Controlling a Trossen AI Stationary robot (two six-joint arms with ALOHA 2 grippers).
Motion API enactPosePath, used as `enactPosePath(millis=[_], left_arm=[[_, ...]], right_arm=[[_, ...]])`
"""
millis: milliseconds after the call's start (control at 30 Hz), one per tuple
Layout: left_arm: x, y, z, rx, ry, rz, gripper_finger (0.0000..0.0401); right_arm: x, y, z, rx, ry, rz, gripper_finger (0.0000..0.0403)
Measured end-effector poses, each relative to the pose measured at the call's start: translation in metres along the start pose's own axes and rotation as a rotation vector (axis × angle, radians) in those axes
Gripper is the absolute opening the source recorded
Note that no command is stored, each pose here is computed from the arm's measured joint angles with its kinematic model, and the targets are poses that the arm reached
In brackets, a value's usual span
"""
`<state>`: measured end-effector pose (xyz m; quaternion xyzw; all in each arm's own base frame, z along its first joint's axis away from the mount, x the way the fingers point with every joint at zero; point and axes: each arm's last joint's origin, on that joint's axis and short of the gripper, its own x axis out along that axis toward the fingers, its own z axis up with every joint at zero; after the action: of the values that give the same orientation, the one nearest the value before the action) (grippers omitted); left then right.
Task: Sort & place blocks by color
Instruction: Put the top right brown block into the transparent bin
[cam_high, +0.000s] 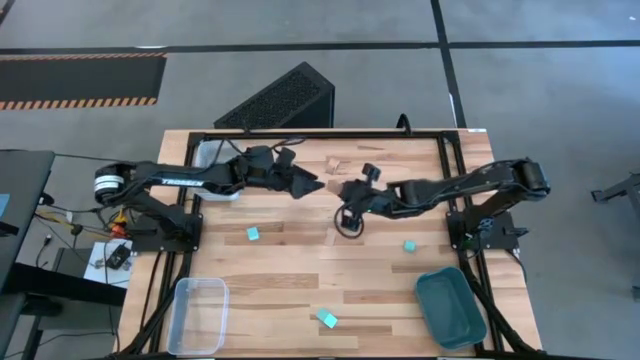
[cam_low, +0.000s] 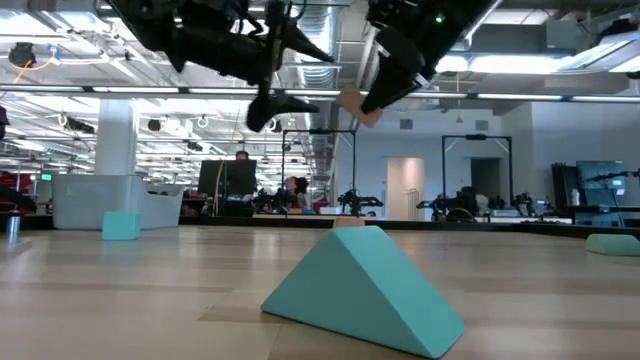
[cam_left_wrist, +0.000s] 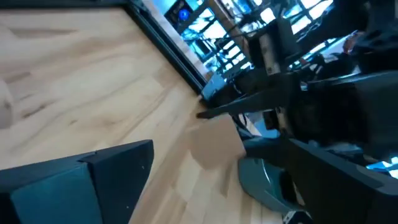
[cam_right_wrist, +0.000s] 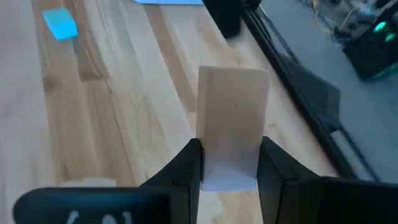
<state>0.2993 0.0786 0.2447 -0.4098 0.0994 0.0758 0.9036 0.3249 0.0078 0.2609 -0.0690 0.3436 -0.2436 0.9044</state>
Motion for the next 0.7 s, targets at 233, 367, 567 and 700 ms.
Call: enactPosePath(millis=[233, 367, 567, 700], left_arm=[[0.01, 0.001, 0.001, -0.014, 0.017, -0.023, 0.0351], [0.01, 0.002, 0.002, -0.036, 0.051, 0.019, 0.0347], [0.008, 0.006, 0.003, -0.082, 0.163, 0.109, 0.0285], [0.007, 0.004, 0.009, -0.069, 0.185, 0.089, 0.0211]], right_arm=[[0.015, 0.012, 0.032, -0.076, 0.011, -0.003, 0.0109], [0.021, 0.017, 0.044, -0.128, 0.009, -0.003, 0.011], [0.021, 0.017, 0.052, -0.156, -0.011, -0.017, 0.0111], [0.021, 0.017, 0.052, -0.169, -0.014, -0.015, 0.0111]])
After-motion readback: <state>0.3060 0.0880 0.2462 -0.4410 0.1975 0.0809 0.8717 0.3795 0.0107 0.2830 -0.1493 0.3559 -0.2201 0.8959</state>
